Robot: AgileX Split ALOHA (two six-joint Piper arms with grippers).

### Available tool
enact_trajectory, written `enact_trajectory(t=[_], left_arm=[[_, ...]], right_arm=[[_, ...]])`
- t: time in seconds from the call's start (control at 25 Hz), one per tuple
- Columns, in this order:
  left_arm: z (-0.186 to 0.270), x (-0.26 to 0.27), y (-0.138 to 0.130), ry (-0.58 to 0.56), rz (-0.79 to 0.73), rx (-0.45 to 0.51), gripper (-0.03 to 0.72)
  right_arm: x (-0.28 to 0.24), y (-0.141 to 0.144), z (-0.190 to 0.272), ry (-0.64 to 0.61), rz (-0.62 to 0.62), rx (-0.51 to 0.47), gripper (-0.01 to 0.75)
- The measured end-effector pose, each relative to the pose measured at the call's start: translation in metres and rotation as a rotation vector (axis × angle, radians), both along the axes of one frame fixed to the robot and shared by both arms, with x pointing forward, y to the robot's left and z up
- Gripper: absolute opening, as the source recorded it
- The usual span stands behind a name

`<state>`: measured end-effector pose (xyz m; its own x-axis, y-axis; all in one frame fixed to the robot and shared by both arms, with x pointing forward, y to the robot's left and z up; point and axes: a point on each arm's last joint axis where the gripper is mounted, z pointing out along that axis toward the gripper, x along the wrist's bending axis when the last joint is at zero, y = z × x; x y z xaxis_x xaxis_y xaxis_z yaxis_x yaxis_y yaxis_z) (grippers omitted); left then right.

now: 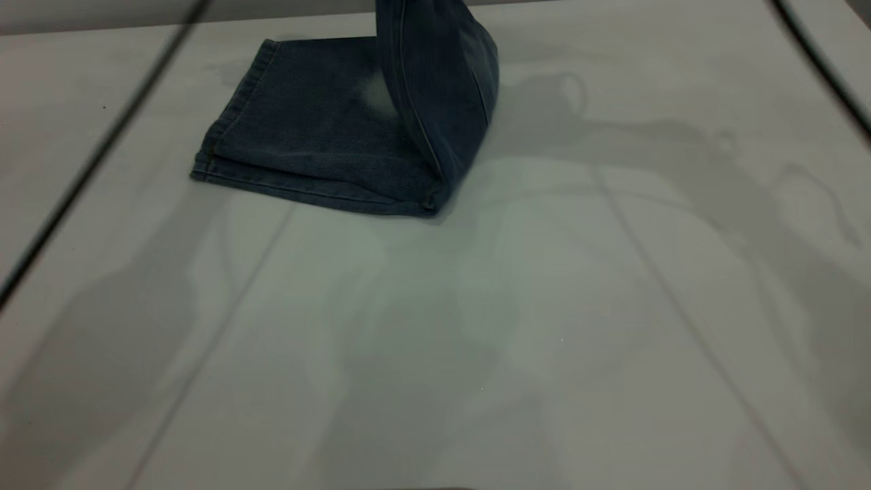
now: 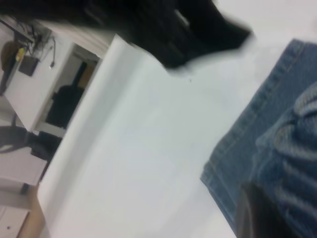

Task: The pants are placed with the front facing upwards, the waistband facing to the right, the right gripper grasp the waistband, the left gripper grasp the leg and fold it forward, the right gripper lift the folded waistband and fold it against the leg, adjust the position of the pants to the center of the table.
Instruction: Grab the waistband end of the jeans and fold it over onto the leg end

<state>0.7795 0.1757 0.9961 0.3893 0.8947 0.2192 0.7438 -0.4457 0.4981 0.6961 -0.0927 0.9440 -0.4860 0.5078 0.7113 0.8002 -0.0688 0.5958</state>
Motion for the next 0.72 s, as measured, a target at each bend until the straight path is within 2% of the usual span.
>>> enact_trajectory(t=[0.24,0.44,0.56,0.72], left_arm=[[0.059,-0.012,0.002,-0.11,-0.002,-0.036,0.572],[0.066,-0.015,0.002,-0.122,-0.004,-0.046,0.572],[0.066,-0.015,0.001,-0.118,-0.007,-0.064,0.572],[0.066,-0.016,-0.002,-0.111,-0.014,-0.093,0.572]], right_arm=[[-0.01,0.038,-0.041,-0.073,0.066,-0.022,0.074],[-0.02,0.069,-0.07,-0.111,0.077,-0.047,0.097],[-0.024,0.079,-0.081,-0.102,0.054,-0.09,0.192],[-0.025,0.081,-0.083,-0.048,0.025,-0.075,0.461]])
